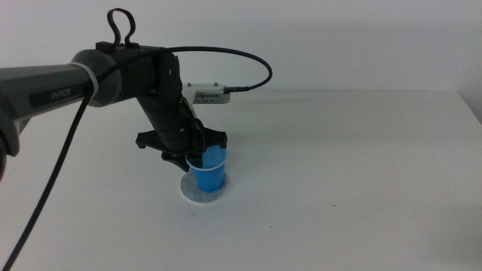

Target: Place an empty cup on a cup mat.

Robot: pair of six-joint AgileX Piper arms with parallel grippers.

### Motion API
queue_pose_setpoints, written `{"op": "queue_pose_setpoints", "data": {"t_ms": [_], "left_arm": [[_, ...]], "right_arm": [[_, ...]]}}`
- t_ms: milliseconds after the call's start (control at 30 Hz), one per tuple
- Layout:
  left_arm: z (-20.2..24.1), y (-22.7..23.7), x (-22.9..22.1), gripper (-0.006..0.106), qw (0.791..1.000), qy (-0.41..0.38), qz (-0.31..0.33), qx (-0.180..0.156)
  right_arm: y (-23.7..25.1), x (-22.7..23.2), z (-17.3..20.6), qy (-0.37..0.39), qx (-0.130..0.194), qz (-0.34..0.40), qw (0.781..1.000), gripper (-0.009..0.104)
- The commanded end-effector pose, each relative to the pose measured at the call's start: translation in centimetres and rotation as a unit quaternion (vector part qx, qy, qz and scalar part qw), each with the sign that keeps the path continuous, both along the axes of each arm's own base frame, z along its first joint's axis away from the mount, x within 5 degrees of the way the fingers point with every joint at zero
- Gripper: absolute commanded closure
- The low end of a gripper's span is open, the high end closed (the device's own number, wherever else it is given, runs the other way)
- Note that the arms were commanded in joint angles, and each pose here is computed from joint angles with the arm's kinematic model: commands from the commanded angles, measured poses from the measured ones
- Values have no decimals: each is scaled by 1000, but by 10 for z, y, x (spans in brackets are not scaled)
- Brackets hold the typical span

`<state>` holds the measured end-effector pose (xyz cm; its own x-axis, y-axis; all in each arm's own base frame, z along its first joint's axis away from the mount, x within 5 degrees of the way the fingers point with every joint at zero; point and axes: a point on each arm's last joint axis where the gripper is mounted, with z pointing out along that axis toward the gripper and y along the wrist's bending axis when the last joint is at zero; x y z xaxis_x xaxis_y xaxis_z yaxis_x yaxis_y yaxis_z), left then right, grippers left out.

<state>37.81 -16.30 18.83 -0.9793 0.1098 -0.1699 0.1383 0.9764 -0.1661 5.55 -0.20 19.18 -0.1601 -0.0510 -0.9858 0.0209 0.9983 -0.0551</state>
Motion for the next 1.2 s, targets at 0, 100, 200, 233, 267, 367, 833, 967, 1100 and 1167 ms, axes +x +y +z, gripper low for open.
{"op": "queue_pose_setpoints", "data": {"t_ms": [0,100,200,233,267,367,833,967,1100,1167], "left_arm": [[3,-1,0,66,1000,-5,-1,1],[4,0,-1,35,1000,-6,-21,10],[13,7,-3,6,999,-3,-35,8],[19,9,-4,7,999,-3,-50,-1],[29,12,-5,7,997,-5,-69,-16],[82,37,-20,7,996,-25,-71,-51],[167,123,-174,7,957,-284,-30,38],[164,129,-206,7,932,-359,-23,32],[160,135,-232,7,905,-425,-15,21],[154,137,-243,7,897,-442,-11,17]], "right_arm": [[0,0,0,-4,-5,1,1000,2],[0,0,0,-4,-5,1,1000,2],[0,0,0,-4,-5,1,1000,2],[0,0,0,-4,-5,1,1000,2],[0,0,0,-4,-5,1,1000,2],[0,0,0,-4,-5,1,1000,2],[0,0,0,-4,-5,1,1000,2],[0,0,0,-4,-5,1,1000,2],[0,0,0,-4,-5,1,1000,2],[0,0,0,-4,-5,1,1000,2]]}}
